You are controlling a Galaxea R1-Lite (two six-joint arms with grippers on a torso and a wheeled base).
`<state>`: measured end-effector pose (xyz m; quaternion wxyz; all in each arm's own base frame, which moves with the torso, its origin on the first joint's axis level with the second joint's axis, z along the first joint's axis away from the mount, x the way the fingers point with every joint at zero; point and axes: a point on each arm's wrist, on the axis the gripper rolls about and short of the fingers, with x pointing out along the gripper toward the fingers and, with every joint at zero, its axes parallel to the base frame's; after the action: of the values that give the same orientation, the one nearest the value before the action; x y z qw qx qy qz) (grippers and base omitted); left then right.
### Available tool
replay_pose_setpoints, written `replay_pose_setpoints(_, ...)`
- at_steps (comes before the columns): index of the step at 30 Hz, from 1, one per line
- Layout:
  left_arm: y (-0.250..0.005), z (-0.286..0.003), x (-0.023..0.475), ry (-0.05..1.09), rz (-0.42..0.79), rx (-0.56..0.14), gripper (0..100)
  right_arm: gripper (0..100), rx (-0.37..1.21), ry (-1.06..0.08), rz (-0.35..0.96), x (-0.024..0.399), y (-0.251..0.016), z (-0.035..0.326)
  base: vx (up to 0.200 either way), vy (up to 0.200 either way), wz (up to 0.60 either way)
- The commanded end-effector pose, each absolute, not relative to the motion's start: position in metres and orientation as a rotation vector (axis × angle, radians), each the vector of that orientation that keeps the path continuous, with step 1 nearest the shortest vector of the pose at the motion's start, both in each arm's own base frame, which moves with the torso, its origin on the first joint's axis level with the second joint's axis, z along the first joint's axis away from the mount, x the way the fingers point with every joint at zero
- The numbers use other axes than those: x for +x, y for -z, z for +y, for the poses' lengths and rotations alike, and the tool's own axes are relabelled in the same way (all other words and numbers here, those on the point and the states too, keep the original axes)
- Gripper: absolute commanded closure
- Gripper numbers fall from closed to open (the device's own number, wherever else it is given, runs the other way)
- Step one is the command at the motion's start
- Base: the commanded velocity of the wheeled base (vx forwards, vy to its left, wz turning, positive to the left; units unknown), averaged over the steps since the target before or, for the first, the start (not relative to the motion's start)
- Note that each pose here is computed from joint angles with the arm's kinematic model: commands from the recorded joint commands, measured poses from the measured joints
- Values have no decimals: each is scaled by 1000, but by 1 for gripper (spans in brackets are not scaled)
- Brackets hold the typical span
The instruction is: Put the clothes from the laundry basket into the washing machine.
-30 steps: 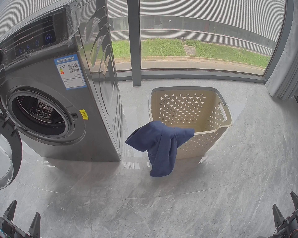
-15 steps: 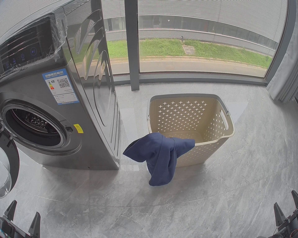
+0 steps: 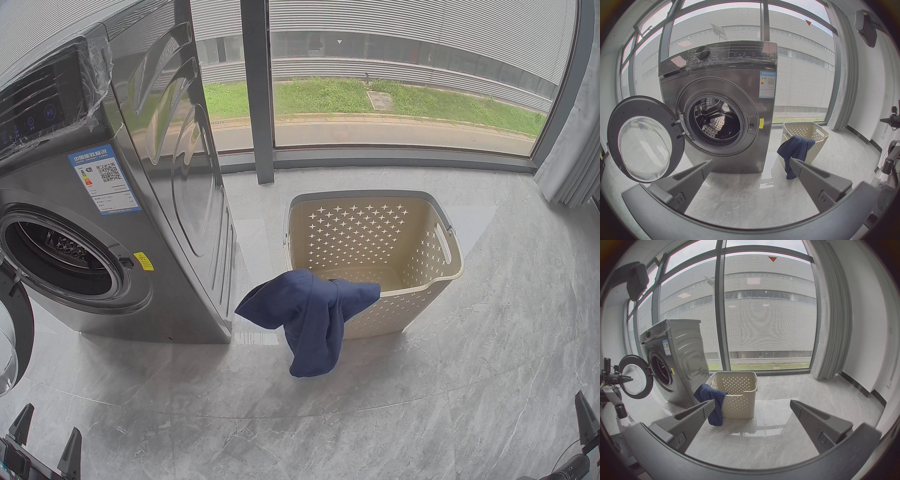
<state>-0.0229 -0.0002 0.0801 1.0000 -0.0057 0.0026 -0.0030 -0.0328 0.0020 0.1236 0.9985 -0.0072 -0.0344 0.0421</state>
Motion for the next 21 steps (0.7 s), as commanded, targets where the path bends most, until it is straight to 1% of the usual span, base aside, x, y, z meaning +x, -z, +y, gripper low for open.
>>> replay_pose_setpoints(1, -76, 0, -22, 6, 12, -11, 0, 0, -1, -231, 271, 23, -143, 5, 200, 0, 0)
replay_pose_setpoints(2, -76, 0, -22, 8, 12, -11, 0, 0, 3, -241, 292, 29, -143, 5, 200, 0, 0)
replay_pose_setpoints(3, -76, 0, -22, 8, 12, -11, 0, 0, 10, -272, 345, 46, -144, 6, 200, 0, 0)
replay_pose_setpoints(4, -76, 0, -22, 8, 12, -12, 0, 0, 13, -285, 363, 54, -144, 7, 200, 0, 0)
replay_pose_setpoints(5, -76, 0, -22, 8, 12, -14, 0, 0, 9, -321, 394, 69, -145, 9, 200, 0, 0)
replay_pose_setpoints(7, -76, 0, -22, 6, 12, -15, 0, 0, 4, -384, 437, 91, -143, 16, 0, 0, 0)
replay_pose_setpoints(8, -76, 0, -22, 6, 12, -15, 0, 0, 4, -384, 437, 91, -143, 16, 0, 0, 0)
replay_pose_setpoints(9, -76, 0, -22, 6, 12, -15, 0, 0, 9, -443, 472, 106, -140, 25, 0, 0, 0)
replay_pose_setpoints(11, -76, 0, -22, 6, 12, -15, 0, 0, 31, -504, 542, 123, -131, 40, 0, 0, 0)
replay_pose_setpoints(12, -76, 0, -22, 6, 12, -15, 0, 0, 31, -508, 544, 124, -131, 41, 0, 0, 0)
replay_pose_setpoints(13, -76, 0, -22, 6, 12, -15, 0, 0, 39, -516, 583, 133, -124, 54, 0, 0, 0)
replay_pose_setpoints(14, -76, 0, -22, 6, 12, -15, 0, 0, 38, -518, 590, 135, -123, 57, 0, 0, 0)
replay_pose_setpoints(16, -76, 0, -22, 6, 12, -15, 0, 0, 49, -519, 607, 144, -116, 78, 0, 0, 0)
replay_pose_setpoints(17, -76, 0, -22, 6, 12, -15, 0, 0, 50, -519, 608, 145, -115, 79, 0, 0, 0)
replay_pose_setpoints(18, -76, 0, -22, 6, 12, -15, 0, 0, 74, -516, 603, 152, -110, 95, 0, 0, 0)
replay_pose_setpoints(21, -76, 0, -22, 6, 12, -15, 0, 0, 99, -511, 574, 162, -105, 113, 0, 0, 0)
